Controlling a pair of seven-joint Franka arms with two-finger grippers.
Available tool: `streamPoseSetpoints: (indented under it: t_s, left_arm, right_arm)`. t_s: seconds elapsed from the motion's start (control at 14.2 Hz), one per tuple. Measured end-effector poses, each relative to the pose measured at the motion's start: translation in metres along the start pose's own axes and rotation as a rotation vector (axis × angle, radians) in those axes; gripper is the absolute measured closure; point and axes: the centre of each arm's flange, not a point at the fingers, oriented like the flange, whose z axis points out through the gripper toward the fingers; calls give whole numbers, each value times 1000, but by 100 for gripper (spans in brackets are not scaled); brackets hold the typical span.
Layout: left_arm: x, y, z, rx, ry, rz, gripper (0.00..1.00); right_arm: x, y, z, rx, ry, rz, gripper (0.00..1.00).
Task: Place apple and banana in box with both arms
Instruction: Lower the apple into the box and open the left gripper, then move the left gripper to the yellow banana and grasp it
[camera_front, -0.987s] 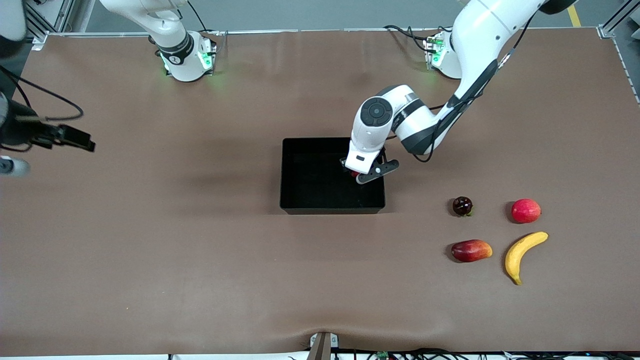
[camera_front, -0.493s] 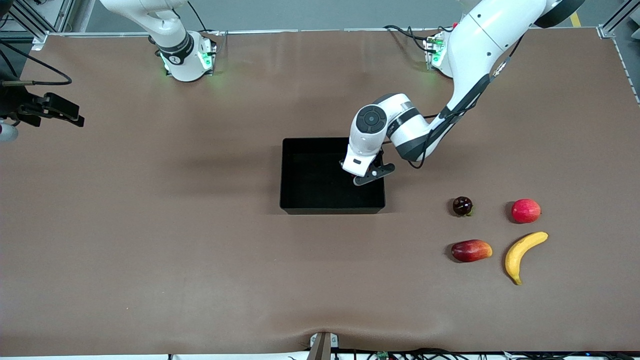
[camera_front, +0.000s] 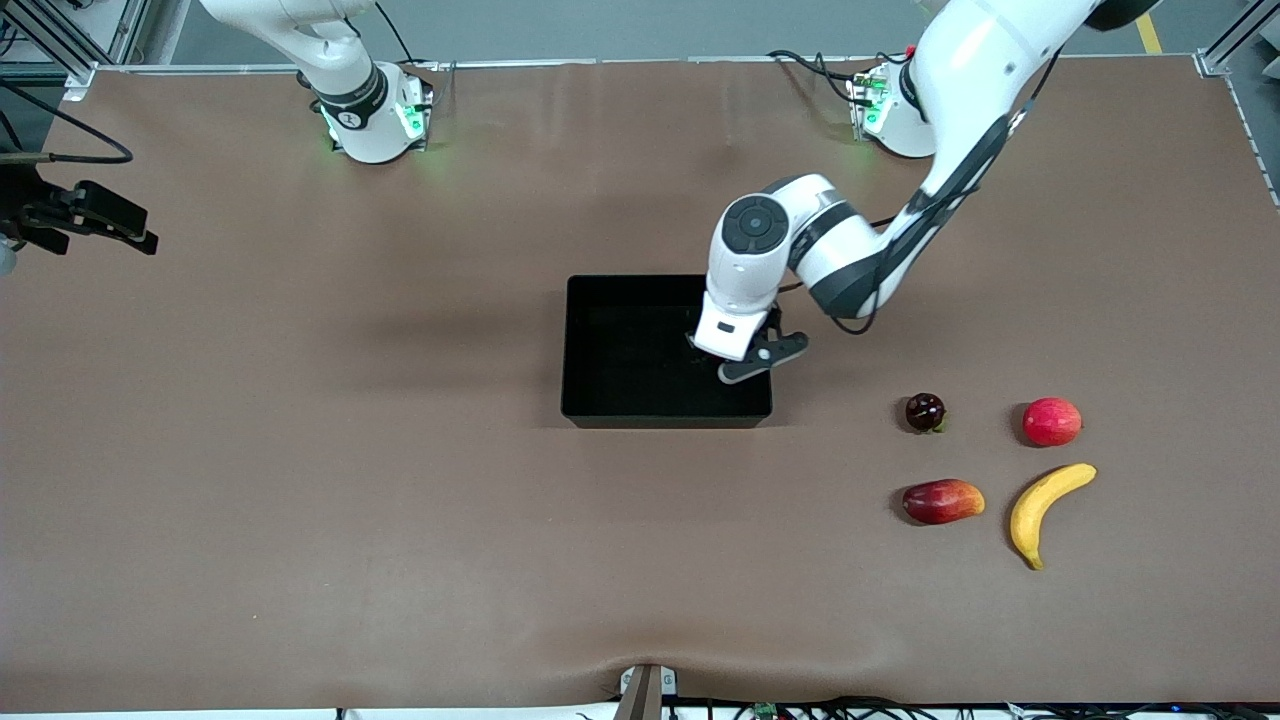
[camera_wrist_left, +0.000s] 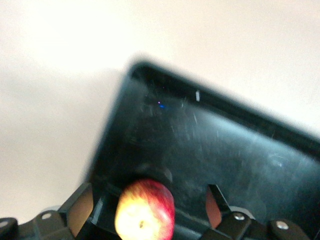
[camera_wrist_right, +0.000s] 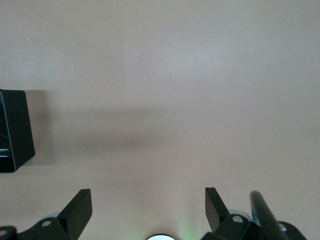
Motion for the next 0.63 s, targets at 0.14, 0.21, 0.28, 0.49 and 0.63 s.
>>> streamPoseSetpoints:
  t_s: [0.14,0.21,0.28,0.49,0.63]
  left_arm:
    - [47,-14,-44,28,27,13,0]
    - [72,-27,-61,41,28,35,0]
    - [98,-42,-73,55,26,62,0]
    - [177,-112,-80,79,8,169,0]
    - [223,-168,-73,87,-12,257,0]
  right_arm:
    - [1,-1,-2,0,14,-4,0]
    - [2,-2,-3,0,25,-6,0]
    - [3,-3,-4,0,30,-8,0]
    - [3,-5,-4,-1,32,-12,0]
    - [3,-8,-4,-1,32,-17,0]
